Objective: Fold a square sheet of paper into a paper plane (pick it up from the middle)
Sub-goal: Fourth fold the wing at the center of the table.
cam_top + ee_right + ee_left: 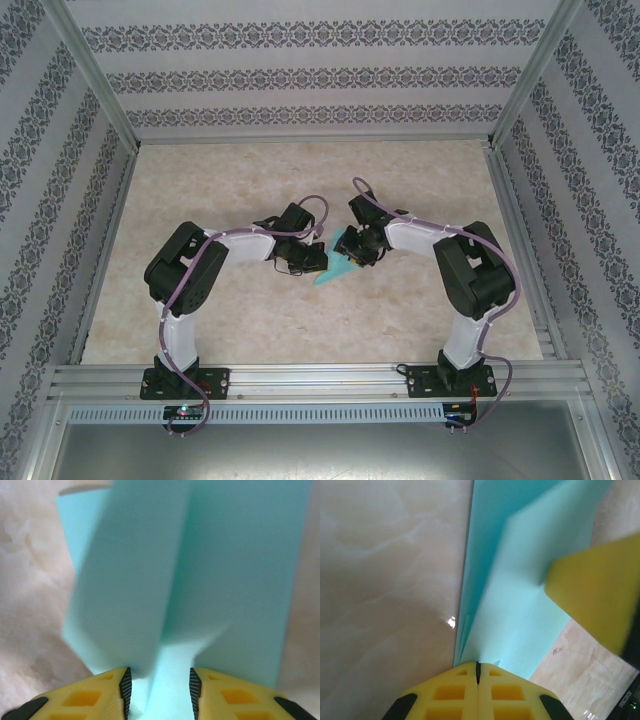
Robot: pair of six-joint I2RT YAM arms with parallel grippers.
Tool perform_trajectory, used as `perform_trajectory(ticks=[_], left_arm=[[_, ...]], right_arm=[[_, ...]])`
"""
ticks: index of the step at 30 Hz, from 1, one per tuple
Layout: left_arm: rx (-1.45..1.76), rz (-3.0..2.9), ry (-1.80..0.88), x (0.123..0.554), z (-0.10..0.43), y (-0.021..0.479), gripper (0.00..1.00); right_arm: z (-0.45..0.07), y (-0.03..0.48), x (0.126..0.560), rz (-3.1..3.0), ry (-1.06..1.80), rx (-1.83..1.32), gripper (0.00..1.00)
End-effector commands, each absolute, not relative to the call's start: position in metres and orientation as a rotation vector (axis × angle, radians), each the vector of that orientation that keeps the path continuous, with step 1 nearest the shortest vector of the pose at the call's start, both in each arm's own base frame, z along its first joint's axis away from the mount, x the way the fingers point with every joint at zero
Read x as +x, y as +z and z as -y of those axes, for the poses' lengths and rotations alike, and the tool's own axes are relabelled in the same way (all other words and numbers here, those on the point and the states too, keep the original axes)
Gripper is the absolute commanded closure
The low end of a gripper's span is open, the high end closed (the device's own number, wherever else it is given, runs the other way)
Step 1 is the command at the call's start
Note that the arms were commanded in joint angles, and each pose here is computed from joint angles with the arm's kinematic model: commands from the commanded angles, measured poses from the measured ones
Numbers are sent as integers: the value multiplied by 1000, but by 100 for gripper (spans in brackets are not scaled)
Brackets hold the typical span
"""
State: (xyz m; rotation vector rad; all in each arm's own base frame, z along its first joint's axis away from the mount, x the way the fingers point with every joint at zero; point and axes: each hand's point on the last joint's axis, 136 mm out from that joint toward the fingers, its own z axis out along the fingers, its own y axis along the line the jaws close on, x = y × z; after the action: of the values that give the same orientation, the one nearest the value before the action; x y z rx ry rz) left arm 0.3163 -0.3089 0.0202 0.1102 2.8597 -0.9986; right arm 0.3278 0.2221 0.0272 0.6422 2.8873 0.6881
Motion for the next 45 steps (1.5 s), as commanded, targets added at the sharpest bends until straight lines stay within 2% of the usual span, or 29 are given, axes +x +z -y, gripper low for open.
perform_trajectory(ticks=[1,6,13,16,26,45], left_arm=[[74,-3049,-798,288,282,-18,98],[77,-3064,-784,286,280,-21,98],[108,-3079,-769,285,279,-23,99],[109,-3085,-760,284,278,-26,99],[120,-3096,-762,282,278,-27,100],[131,-3102,-770,276,274,-24,100]], right_arm=[[-209,59,323,-2835,695,559,60],[-215,82,324,-2682,828,333,65],[-251,76,321,-2638,1017,124,91],[-257,68,325,-2648,1014,99,97],[-265,42,337,-2675,1030,50,99],[-240,6,346,-2727,998,136,99]])
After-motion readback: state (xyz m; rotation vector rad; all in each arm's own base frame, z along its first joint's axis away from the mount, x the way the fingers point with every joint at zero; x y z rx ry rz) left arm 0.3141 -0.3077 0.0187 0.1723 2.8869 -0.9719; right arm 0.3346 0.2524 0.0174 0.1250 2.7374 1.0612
